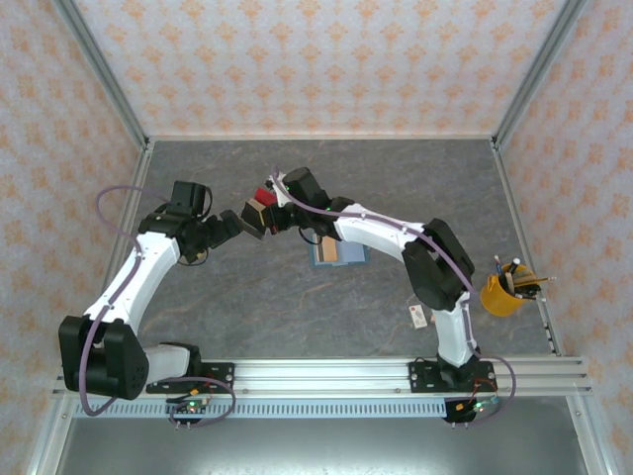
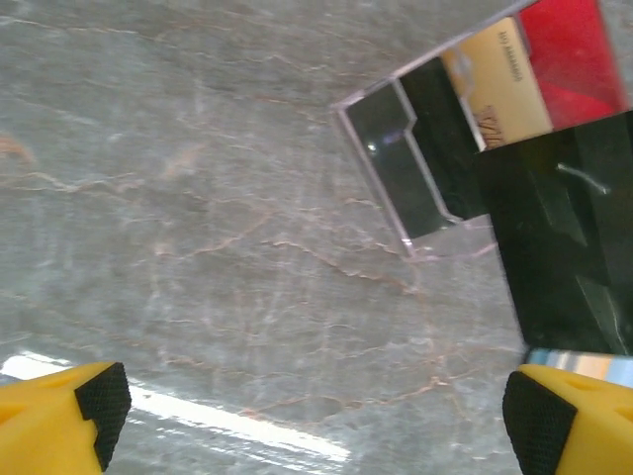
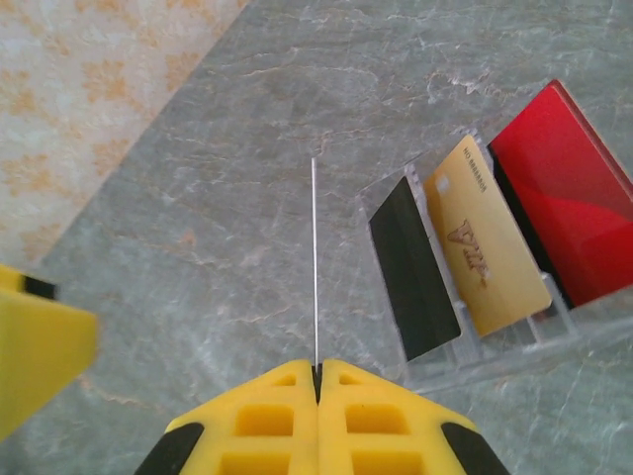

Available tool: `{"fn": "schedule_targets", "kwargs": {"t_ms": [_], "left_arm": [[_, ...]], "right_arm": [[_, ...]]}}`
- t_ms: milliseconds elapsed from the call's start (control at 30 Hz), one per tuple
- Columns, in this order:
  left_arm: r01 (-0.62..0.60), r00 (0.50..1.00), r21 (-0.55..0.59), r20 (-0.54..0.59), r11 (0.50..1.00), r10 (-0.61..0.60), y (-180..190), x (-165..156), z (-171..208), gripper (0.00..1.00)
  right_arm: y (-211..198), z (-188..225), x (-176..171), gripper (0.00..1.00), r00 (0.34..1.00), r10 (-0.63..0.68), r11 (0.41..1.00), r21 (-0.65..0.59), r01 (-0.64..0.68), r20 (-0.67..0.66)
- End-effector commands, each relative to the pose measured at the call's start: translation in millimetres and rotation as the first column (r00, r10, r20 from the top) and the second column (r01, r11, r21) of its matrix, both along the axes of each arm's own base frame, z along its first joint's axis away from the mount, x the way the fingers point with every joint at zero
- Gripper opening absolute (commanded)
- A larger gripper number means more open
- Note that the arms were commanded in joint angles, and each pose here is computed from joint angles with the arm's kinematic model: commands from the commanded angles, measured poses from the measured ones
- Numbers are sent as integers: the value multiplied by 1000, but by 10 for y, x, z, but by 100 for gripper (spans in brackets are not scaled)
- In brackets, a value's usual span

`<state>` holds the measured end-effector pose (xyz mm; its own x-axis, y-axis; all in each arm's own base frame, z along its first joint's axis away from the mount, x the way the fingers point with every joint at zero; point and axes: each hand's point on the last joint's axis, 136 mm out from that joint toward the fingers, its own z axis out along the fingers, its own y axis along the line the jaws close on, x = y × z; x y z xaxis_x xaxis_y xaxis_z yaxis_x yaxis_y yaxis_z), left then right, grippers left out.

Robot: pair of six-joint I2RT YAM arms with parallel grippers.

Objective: Take the credit cards out of the card holder

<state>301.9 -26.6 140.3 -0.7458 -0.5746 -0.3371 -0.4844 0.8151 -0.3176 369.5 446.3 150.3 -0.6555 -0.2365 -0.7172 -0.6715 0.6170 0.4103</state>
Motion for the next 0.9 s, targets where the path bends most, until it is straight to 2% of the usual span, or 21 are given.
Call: {"fn": "schedule_targets", "kwargs": {"t_ms": [0, 267, 667, 767, 867], "left_arm": [[-47, 999, 117, -7, 992, 49, 254, -84, 104, 100], [-21, 999, 120, -21, 993, 24, 250, -82, 70, 100], [12, 1000, 72, -24, 997, -10, 148, -46, 21, 100], [41, 999, 73, -28, 996, -39, 127, -40, 7, 100], [47, 999, 64, -29, 997, -45, 109, -37, -6, 100]], "right_arm": [[13, 21, 216, 0, 991, 19, 998, -64, -10, 132], [125, -144, 297, 0, 974, 112, 987, -132, -87, 196], [178, -377, 452, 1, 966, 131, 975, -204, -85, 223], [203, -401, 436, 5, 966, 148, 974, -202, -104, 213], [222, -373, 374, 15, 969, 163, 974, -188, -128, 186]]}}
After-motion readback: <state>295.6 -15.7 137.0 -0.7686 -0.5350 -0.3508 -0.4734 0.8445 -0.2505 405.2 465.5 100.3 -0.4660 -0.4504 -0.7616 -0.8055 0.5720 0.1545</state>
